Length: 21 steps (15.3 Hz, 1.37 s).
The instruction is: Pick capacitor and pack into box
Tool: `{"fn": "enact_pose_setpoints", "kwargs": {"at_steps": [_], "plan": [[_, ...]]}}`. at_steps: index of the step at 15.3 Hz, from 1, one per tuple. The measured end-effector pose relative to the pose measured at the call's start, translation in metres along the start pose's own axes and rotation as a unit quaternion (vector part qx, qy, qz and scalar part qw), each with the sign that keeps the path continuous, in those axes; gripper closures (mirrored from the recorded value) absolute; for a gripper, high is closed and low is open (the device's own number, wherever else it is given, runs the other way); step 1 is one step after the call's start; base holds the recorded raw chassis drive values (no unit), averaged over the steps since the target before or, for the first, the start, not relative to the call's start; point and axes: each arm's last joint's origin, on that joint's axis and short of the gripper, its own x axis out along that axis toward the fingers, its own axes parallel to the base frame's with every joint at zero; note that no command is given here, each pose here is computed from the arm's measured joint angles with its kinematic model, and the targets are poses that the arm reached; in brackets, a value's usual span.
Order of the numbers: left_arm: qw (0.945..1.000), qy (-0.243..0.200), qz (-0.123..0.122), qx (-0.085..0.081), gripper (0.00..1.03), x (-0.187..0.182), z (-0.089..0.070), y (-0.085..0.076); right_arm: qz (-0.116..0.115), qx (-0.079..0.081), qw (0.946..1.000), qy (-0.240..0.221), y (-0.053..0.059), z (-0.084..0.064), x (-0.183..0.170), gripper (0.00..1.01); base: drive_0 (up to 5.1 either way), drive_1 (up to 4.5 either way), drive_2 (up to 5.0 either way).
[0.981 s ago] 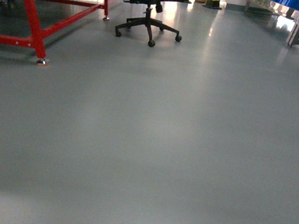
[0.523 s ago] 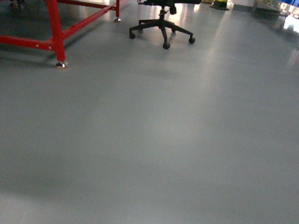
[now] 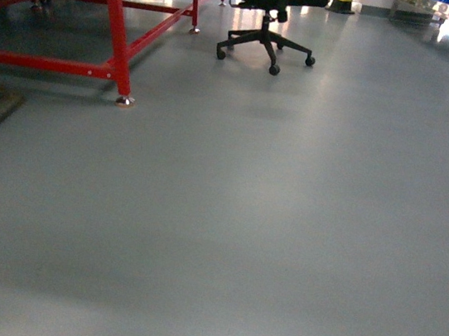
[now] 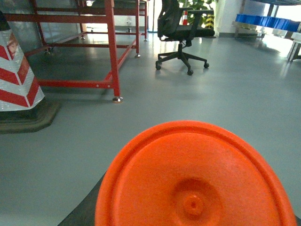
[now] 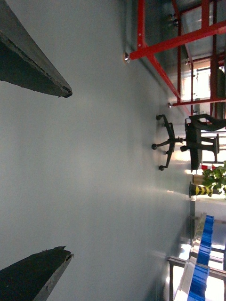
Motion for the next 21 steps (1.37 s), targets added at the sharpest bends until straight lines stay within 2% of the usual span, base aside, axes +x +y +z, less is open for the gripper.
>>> {"fn": "enact_pose_setpoints", "kwargs": {"at_steps": [21], "plan": [[1.0000, 0.000, 0.000, 0.000, 0.59, 0.0000, 0.0000, 0.0000, 0.000, 0.000, 1.0000, -0.002, 0.0000, 0.0005, 0.0000, 0.03, -5.0, 2.43, 2.4]]}}
